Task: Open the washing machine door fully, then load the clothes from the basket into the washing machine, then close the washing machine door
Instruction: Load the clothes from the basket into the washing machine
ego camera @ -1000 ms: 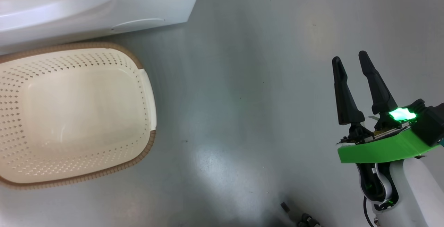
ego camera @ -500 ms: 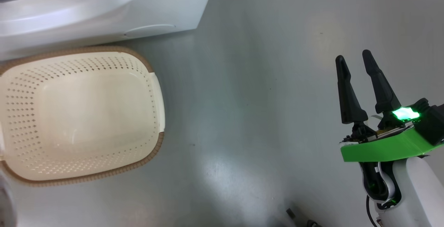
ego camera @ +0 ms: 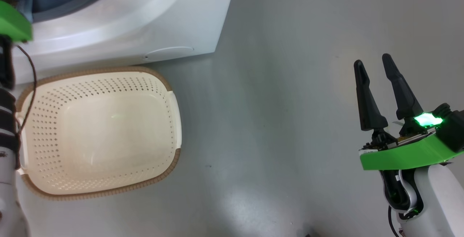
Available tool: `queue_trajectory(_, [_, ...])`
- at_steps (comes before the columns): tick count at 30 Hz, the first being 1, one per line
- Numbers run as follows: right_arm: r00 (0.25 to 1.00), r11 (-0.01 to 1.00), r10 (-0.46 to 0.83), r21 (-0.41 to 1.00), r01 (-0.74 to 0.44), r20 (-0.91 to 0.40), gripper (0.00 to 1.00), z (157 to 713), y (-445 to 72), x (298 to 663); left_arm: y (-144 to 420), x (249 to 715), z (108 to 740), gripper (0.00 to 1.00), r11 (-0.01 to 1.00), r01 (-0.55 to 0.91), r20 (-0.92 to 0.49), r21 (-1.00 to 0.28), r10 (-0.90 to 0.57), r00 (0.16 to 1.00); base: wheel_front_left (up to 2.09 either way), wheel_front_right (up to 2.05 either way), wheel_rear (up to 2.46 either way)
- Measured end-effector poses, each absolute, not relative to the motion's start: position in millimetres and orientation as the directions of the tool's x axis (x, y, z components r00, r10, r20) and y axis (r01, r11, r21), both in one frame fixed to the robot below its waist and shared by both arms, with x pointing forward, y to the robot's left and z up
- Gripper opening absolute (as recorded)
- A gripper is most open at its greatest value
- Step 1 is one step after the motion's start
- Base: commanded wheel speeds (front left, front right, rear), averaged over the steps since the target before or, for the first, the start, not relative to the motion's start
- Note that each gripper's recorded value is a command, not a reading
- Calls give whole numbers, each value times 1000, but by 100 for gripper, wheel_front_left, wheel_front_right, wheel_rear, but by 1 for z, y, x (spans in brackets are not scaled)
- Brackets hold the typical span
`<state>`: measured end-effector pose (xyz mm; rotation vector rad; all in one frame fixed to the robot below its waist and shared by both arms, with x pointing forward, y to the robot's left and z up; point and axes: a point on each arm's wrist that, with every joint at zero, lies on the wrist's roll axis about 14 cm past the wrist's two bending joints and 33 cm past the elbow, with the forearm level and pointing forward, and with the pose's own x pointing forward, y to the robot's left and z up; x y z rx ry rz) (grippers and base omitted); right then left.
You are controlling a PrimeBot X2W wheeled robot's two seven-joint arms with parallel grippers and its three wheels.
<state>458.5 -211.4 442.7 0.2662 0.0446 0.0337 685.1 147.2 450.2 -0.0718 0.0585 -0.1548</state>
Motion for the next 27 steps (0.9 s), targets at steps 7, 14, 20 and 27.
queue_trajectory(7, [999,963,30,268,-18,-42,100,448,-212,446,138,683,441,100,978,210,-237,9,-201,950,0,0,0])
queue_trajectory(14, [1000,961,19,277,-13,-21,100,458,-213,438,139,668,430,100,977,213,-387,8,-193,902,0,0,0])
queue_trajectory(20, [1000,960,23,278,-22,3,100,468,-211,437,138,661,436,100,977,212,-413,-10,-198,889,0,0,0])
queue_trajectory(27, [1000,958,30,286,-29,3,100,470,-208,431,141,648,447,100,978,193,-365,-74,-207,908,0,0,0])
